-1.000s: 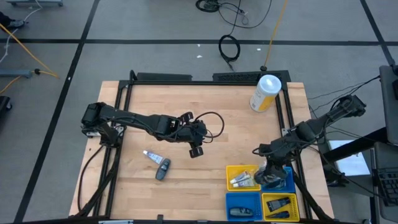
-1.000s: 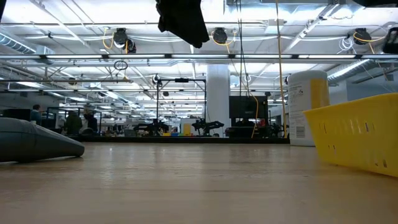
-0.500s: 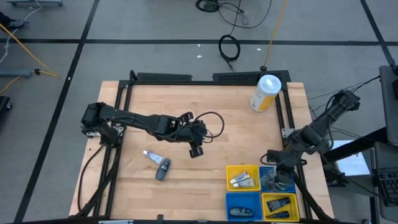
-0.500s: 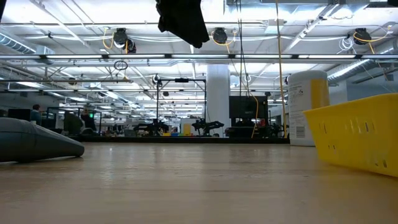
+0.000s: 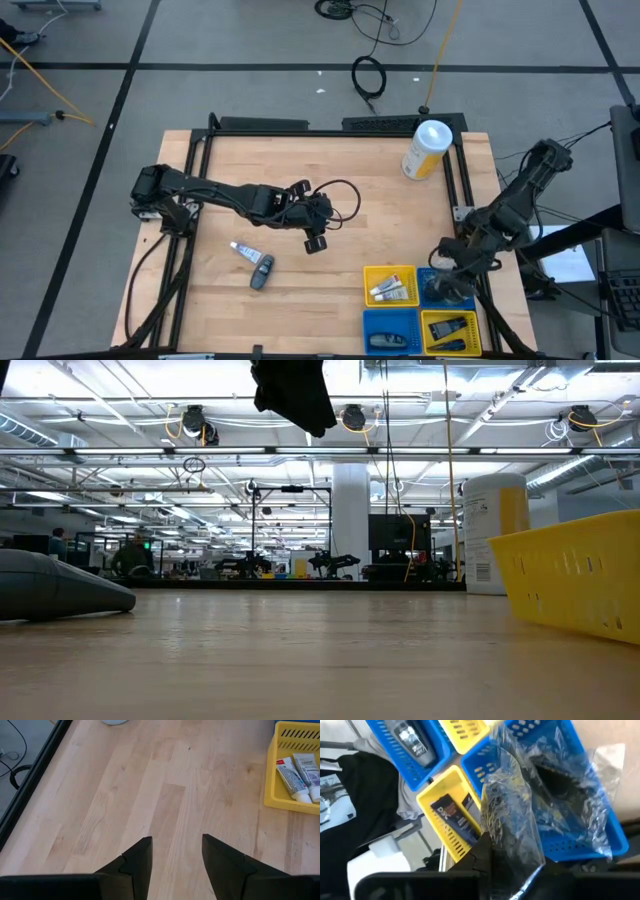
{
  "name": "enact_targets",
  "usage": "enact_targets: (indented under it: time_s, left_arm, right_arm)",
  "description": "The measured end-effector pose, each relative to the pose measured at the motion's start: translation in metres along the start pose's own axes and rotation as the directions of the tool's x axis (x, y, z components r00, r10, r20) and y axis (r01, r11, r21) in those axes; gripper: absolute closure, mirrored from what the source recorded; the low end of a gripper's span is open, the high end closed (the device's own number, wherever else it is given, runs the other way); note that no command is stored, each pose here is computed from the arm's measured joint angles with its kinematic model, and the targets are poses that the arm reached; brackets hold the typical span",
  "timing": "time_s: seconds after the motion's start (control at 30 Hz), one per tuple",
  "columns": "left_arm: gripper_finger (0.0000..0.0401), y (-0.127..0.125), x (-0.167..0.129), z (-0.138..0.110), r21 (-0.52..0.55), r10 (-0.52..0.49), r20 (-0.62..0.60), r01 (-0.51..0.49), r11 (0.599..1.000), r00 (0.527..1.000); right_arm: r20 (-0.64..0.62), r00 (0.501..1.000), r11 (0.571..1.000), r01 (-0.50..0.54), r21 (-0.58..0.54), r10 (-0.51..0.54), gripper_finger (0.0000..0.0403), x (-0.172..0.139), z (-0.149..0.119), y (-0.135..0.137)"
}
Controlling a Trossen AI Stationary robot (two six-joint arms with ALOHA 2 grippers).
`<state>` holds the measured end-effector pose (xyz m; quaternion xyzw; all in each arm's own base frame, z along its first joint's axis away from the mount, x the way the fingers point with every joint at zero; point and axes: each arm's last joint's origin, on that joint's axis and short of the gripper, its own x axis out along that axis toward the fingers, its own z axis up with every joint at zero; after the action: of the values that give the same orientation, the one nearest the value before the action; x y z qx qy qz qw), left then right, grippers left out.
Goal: Pick & Place Travel size toiletries
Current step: Put the black hairbrush into the top blue bin
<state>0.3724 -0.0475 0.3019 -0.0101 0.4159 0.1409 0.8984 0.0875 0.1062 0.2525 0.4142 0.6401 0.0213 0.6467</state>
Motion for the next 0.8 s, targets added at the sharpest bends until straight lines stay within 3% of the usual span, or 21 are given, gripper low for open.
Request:
enact_targets:
  time_s: [0.8]
  left_arm:
    - [0.0231, 0.0, 0.0, 0.0, 0.0, 0.0, 0.001, 0.0, 1.0, 1.0]
  right_arm:
    - [0.056, 0.992, 0.99, 0.118, -0.079, -0.114, 0.0363, 0.0, 0.001, -0.011]
